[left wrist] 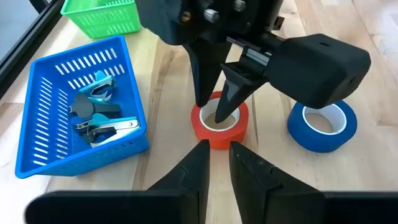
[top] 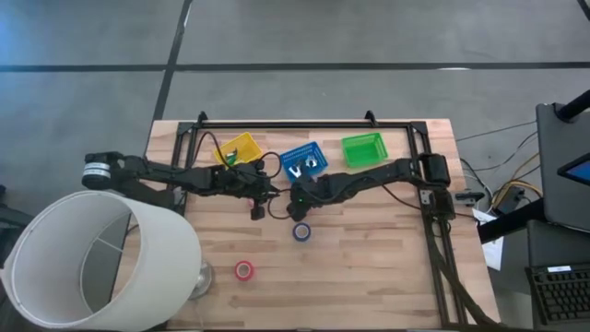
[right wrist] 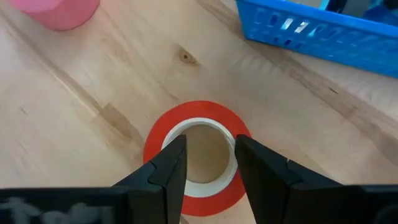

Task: Pick and place Stapler, Stapler remover, tape
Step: Put the top red tape into the green basket

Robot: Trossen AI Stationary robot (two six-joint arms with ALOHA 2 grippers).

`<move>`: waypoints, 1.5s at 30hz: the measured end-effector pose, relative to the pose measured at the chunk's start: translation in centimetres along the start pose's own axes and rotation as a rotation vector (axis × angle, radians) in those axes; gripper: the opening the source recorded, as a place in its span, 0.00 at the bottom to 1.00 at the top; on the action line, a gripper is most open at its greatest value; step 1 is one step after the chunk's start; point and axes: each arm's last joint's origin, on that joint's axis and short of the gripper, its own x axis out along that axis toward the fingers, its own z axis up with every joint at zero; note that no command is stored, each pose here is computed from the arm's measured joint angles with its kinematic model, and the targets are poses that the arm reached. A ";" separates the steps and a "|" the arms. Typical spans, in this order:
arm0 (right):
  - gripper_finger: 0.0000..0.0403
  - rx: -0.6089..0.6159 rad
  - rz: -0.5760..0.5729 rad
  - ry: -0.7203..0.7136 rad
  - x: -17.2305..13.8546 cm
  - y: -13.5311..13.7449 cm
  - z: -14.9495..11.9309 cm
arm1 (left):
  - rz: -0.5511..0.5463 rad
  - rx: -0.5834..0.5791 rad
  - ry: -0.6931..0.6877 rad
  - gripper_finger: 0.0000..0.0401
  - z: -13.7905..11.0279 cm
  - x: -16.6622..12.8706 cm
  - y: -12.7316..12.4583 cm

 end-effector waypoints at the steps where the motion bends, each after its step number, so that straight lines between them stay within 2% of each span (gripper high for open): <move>1: 0.34 -0.004 -0.004 -0.010 -0.2 0.0 0.1 | 0.000 0.000 0.000 0.16 0.0 0.0 0.0; 11: 0.34 -0.015 0.016 -0.108 -3.5 0.3 1.1 | 0.000 0.000 0.000 0.16 0.0 0.0 0.0; 18: 0.32 -0.021 -0.036 -0.055 -1.3 0.0 -0.1 | -0.001 0.000 0.006 0.16 -0.1 0.0 0.0; 22: 0.32 -0.023 -0.004 0.038 0.0 0.1 -1.0 | -0.001 0.000 0.006 0.16 -0.1 0.0 0.0; 30: 0.31 -0.047 -0.045 0.029 0.4 0.0 -1.3 | -0.001 0.000 0.006 0.16 -0.1 0.0 0.0; 34: 0.26 -0.092 -0.047 0.028 0.3 0.0 -1.1 | -0.001 0.000 0.006 0.16 -0.1 0.0 0.0; 41: 0.11 -0.162 -0.014 0.061 0.0 0.1 -1.1 | -0.001 0.000 0.006 0.16 -0.1 0.0 0.0; 45: 0.09 -0.226 0.013 0.068 -1.8 0.3 -1.0 | 0.000 0.000 0.006 0.16 -0.1 0.0 0.0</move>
